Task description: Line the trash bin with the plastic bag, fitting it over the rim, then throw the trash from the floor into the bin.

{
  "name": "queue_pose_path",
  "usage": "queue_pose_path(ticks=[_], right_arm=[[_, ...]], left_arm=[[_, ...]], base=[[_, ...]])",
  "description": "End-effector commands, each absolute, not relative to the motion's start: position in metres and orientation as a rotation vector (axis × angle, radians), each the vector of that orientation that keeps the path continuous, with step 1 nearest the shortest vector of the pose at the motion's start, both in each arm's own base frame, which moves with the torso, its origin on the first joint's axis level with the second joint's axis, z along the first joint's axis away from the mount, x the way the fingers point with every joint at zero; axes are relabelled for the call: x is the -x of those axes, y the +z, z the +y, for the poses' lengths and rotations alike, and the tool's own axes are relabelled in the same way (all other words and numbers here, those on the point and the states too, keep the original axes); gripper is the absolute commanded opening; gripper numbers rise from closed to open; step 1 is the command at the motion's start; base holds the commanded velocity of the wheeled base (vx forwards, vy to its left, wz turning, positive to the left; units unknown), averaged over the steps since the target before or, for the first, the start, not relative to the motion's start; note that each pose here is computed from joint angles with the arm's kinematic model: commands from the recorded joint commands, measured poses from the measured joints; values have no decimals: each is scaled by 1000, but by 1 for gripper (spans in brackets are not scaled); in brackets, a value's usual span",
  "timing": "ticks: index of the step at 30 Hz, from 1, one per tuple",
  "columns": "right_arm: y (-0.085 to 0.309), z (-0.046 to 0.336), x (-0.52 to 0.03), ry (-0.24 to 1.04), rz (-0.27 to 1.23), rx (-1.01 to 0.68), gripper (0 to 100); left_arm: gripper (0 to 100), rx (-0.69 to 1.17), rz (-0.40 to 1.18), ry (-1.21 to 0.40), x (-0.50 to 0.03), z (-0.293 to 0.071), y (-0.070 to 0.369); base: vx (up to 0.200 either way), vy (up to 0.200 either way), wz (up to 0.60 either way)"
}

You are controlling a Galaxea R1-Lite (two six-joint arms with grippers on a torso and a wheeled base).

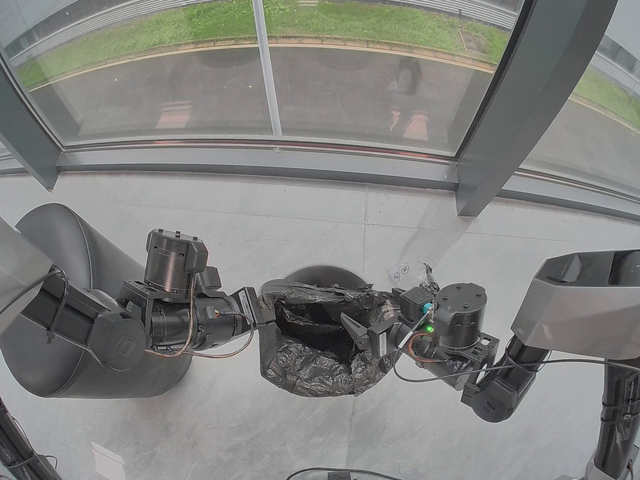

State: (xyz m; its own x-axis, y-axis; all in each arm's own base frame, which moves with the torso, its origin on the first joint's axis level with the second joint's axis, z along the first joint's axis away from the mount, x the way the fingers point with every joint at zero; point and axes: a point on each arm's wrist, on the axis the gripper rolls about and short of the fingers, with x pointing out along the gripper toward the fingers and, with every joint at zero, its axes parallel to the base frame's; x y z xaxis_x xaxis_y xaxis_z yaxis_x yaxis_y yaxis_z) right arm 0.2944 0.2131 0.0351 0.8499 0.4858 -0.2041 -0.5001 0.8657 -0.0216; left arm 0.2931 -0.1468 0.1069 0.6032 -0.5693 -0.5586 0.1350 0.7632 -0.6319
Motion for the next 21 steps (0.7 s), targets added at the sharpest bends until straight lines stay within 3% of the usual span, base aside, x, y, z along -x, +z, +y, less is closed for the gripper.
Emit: queue_pose_path(ticks=[1, 21], right_arm=[[24, 235, -304, 520, 181, 95, 100], [50, 248, -351, 394, 98, 141, 100]], left_arm=[[0, 587, 810, -433, -295, -144, 111], [0, 541, 768, -382, -304, -133, 106]], base=[[0, 0, 0], [0, 0, 0]])
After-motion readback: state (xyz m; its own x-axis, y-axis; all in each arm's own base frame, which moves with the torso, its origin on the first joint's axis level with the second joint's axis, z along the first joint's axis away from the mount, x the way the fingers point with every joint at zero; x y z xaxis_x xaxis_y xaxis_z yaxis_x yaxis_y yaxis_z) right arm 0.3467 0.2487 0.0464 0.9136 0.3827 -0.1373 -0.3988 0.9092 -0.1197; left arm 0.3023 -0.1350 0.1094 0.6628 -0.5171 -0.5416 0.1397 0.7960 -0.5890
